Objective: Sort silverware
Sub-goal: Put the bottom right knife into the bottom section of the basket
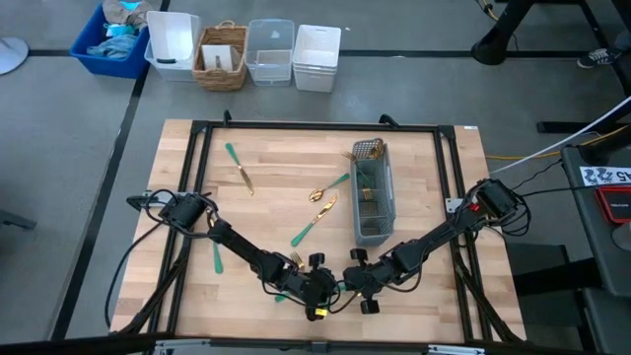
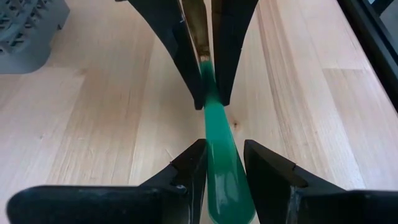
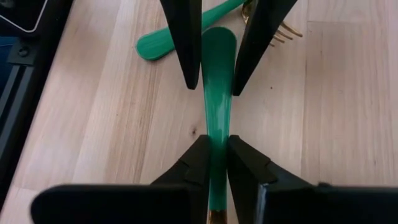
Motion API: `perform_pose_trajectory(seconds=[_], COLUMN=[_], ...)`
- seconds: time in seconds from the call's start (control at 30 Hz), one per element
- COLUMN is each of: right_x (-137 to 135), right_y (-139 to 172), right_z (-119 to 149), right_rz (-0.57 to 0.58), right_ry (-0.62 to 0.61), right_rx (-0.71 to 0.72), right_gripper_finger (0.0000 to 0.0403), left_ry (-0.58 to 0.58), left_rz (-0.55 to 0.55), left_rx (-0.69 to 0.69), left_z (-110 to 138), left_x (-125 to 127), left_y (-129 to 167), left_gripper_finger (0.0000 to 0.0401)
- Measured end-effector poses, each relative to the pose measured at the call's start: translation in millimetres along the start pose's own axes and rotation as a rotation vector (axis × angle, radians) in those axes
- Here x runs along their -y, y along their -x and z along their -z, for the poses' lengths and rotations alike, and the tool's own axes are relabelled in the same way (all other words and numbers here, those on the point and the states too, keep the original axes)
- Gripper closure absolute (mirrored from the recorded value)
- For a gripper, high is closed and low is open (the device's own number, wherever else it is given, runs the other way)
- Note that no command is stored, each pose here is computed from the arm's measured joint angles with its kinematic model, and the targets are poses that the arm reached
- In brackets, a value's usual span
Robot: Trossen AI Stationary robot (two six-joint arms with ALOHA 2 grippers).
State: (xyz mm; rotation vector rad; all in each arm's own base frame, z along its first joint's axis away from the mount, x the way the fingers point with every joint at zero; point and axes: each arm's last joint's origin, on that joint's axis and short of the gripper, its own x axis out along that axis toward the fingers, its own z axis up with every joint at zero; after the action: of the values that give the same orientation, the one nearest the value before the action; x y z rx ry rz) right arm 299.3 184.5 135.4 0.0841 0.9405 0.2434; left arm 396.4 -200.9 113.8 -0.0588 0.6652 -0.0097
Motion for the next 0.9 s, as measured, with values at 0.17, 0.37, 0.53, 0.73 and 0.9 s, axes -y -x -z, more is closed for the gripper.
perform_pose_trajectory(seconds=[0.17, 0.37, 0.53, 0.73, 0.9], right_x=[0.0, 0.0, 0.0, -0.1, -0.1], right_y=[0.0, 0.3, 0.3, 0.4, 0.4], right_z=[0.0, -0.2, -0.2, -0.2, -0.3], right_rz=[0.0, 0.0, 0.0, -0.001, -0.001], right_ry=[0.0, 0.0, 0.0, 0.0, 0.0], right_rx=[0.0, 0.001, 0.001, 0.001, 0.002], right_gripper_finger=[0.0355, 0.0355, 0.0355, 0.0355, 0.0355], left_ry=[0.002, 0.004, 0.005, 0.007, 0.007], left_rz=[-0.001, 0.003, 0.003, 0.003, 0.003], left_rx=[-0.001, 0.007, 0.008, 0.008, 0.013], left_z=[-0.4, -1.0, -1.0, -1.1, -1.7], left_x=[-0.9, -0.4, -0.3, -0.3, -0.6], left_y=[-0.2, -0.1, -0.1, -0.1, -0.3], left_gripper_finger=[0.0301, 0.0301, 0.0301, 0.0301, 0.0301])
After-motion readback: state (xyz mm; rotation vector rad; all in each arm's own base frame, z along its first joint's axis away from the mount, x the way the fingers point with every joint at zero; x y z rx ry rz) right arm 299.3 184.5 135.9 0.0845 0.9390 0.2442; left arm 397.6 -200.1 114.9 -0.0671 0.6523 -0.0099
